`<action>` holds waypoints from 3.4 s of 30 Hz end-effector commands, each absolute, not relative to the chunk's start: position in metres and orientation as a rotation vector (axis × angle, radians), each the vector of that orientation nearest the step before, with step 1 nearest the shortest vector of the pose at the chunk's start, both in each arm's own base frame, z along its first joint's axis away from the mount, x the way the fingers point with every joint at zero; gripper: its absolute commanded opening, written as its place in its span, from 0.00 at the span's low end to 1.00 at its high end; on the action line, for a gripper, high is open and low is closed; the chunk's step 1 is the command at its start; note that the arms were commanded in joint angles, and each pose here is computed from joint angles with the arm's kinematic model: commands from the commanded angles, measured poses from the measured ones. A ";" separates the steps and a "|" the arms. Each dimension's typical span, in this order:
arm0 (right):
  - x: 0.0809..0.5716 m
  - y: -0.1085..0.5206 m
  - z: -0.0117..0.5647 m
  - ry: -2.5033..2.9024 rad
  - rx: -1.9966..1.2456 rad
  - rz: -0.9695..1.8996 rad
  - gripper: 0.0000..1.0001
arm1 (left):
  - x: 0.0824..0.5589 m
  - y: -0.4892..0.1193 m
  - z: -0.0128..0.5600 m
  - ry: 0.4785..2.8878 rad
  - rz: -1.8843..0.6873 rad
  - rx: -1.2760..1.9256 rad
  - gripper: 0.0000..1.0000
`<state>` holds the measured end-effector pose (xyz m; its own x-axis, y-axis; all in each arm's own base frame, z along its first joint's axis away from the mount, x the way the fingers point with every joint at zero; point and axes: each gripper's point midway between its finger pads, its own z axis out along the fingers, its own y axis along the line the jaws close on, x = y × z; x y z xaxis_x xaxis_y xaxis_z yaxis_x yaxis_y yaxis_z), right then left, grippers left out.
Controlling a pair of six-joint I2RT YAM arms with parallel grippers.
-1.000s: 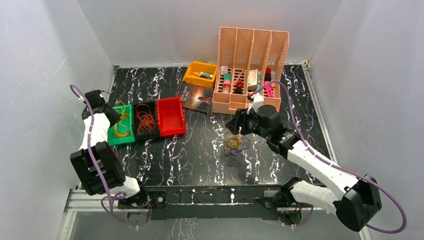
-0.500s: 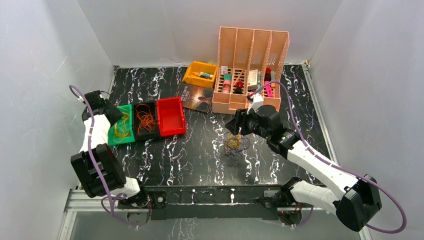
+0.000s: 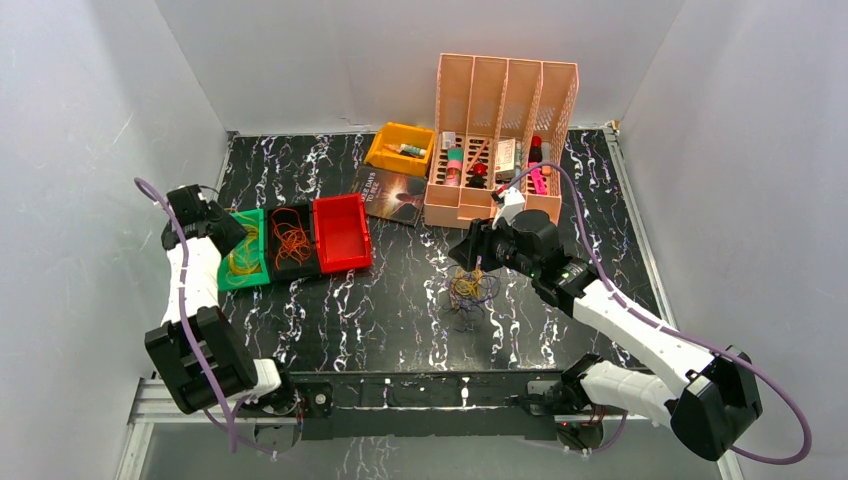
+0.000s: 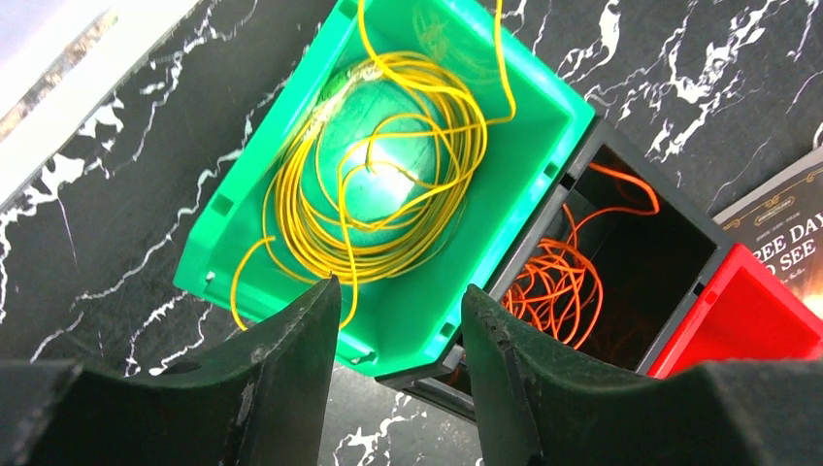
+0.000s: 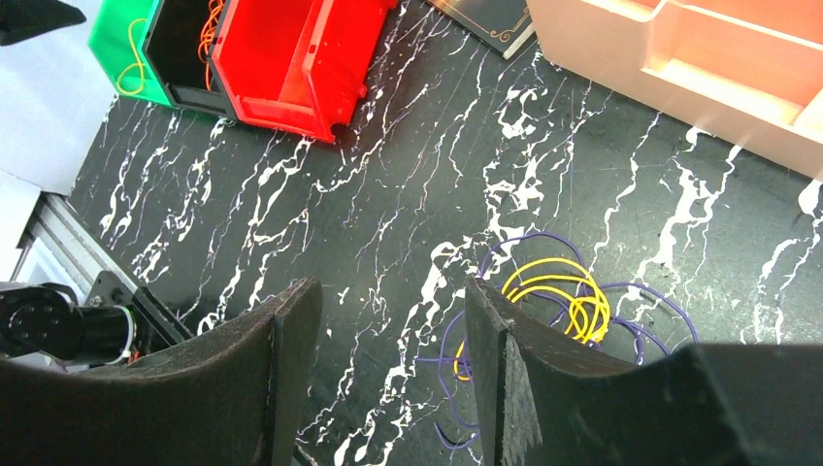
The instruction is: Untangle the cables
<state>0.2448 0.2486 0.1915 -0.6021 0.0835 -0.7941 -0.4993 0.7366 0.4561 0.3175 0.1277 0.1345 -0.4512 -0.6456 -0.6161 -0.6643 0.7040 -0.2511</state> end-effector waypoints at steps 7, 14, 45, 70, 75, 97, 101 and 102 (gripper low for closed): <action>0.248 0.250 0.200 2.009 -0.332 0.855 0.65 | 0.285 0.116 0.106 2.309 0.038 -1.085 0.44; 0.247 0.253 0.199 2.012 -0.346 0.866 0.65 | 0.286 0.119 0.093 2.343 0.056 -1.090 0.40; 0.245 0.252 0.208 1.993 -0.360 0.873 0.65 | 0.367 0.139 0.114 2.188 -0.059 -0.977 0.00; 0.247 0.252 0.204 1.997 -0.371 0.856 0.65 | 0.365 0.143 0.129 2.179 -0.037 -1.040 0.38; 0.246 0.253 0.203 2.002 -0.369 0.864 0.65 | 0.363 0.153 0.177 2.063 0.026 -1.005 0.44; 0.246 0.250 0.197 2.020 -0.381 0.835 0.65 | 0.426 0.168 0.170 2.104 -0.040 -0.875 0.48; 0.246 0.250 0.196 2.022 -0.385 0.833 0.65 | 0.435 0.168 0.163 2.107 -0.081 -0.920 0.48; 0.246 0.250 0.197 2.021 -0.387 0.833 0.65 | 0.437 0.168 0.159 2.114 -0.089 -0.944 0.48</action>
